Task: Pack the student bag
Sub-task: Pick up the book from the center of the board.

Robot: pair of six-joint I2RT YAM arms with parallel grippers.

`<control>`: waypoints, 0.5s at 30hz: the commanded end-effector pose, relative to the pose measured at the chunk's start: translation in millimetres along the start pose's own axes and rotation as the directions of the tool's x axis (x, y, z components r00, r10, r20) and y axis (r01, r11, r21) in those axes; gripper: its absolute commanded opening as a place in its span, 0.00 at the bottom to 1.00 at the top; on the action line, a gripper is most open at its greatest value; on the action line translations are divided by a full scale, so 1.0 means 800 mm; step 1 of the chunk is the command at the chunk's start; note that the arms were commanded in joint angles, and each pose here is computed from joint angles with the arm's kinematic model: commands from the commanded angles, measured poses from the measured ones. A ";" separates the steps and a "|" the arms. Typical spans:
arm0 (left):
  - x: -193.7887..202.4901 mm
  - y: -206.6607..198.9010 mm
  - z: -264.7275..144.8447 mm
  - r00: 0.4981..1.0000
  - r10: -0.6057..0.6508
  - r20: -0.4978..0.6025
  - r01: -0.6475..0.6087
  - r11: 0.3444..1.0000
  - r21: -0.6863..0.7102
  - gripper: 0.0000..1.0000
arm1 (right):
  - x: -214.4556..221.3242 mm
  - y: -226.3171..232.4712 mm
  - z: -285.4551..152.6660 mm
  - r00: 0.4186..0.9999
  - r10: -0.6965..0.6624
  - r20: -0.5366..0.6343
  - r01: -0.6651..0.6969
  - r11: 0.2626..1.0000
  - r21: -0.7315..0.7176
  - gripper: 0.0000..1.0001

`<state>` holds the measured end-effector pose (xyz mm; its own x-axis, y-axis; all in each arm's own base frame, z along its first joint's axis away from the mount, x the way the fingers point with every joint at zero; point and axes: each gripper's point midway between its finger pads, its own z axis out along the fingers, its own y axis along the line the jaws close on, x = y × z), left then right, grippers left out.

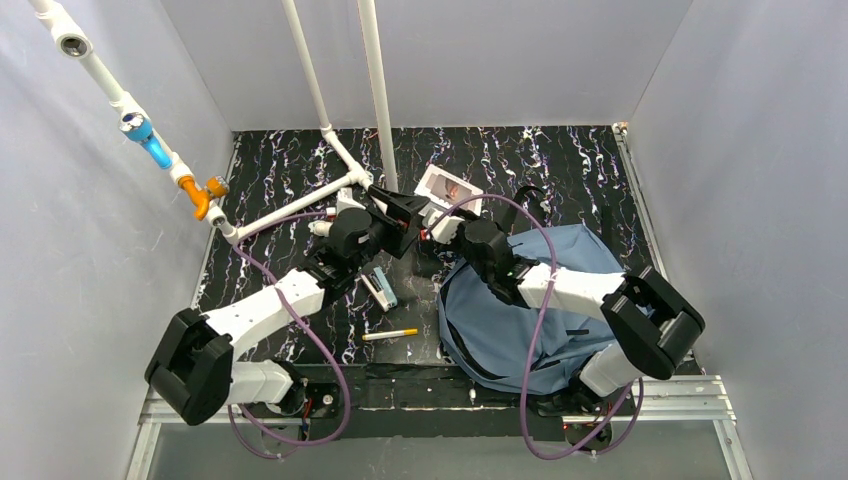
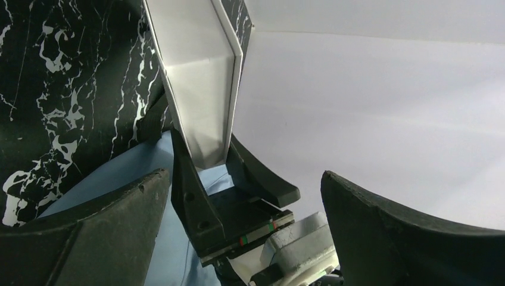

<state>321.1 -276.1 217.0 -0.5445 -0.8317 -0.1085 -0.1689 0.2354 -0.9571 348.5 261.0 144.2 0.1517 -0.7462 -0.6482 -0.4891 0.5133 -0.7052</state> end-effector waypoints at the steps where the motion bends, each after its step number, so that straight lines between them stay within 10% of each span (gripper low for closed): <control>1: -0.015 -0.001 0.006 0.998 -0.002 0.066 0.005 0.999 -0.054 0.98 | -0.044 -0.017 -0.006 0.990 0.093 0.104 -0.090 0.995 -0.033 0.28; 15: -0.004 0.007 0.064 0.980 0.177 0.095 -0.165 0.979 -0.116 0.90 | -0.059 -0.038 -0.027 0.980 0.165 0.110 -0.165 0.986 -0.009 0.34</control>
<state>358.5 -295.3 185.5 -0.5208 -0.8275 -0.2097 -0.2248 0.3699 -0.9015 333.9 269.1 159.3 0.1519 -0.6768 -0.7203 -0.5761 0.5316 -0.6210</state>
